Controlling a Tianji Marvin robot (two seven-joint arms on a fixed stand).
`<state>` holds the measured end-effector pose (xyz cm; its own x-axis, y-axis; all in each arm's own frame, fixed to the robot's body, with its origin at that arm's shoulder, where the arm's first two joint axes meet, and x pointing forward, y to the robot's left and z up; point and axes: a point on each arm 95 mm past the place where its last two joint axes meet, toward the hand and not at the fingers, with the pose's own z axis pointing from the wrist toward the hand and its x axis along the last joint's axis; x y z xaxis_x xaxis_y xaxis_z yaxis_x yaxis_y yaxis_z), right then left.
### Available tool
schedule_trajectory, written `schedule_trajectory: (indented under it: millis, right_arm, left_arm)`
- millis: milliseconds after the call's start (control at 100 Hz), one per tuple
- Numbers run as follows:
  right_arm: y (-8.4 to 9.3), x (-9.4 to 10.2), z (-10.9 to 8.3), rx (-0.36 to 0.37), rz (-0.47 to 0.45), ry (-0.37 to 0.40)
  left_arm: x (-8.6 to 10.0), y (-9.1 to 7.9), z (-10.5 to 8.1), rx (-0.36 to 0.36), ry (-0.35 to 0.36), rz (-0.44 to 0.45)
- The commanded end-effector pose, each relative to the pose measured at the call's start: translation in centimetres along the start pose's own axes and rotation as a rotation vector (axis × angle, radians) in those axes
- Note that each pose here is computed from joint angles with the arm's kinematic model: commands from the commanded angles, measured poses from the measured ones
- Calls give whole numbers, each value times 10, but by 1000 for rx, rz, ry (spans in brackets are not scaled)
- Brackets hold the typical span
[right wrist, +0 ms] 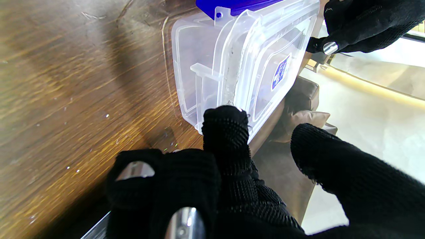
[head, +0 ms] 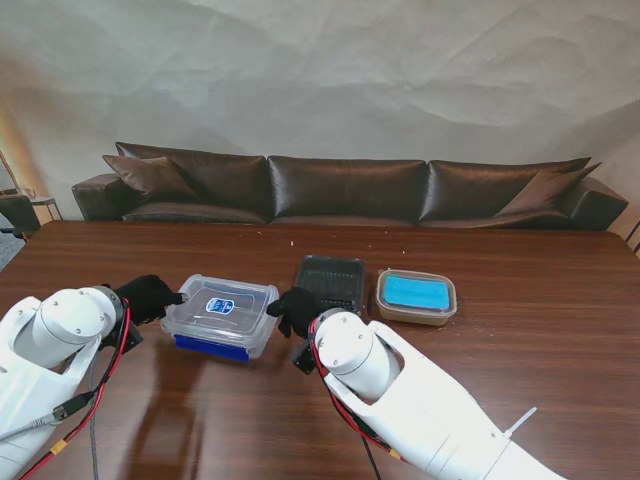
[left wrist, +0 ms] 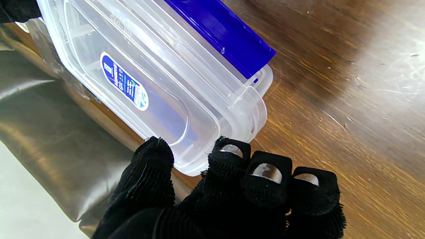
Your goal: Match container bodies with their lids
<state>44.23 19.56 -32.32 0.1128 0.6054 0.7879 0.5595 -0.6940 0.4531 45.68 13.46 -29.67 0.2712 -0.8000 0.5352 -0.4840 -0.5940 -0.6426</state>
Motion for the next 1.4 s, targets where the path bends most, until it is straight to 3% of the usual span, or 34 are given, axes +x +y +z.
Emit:
schedule_trajectory:
  millis: [0,700,1390]
  right_arm:
    - [-7,5,-2,20,-2,17]
    - [-7,1,-3,13,-42,9]
    - [-6,2,-3,-16,-69,14]
  left_arm:
    - [3,8,1,-40,6,-3]
    - [-1,17,1,-50,-9,-1]
    - [-4,10,-7,-40,-23,30]
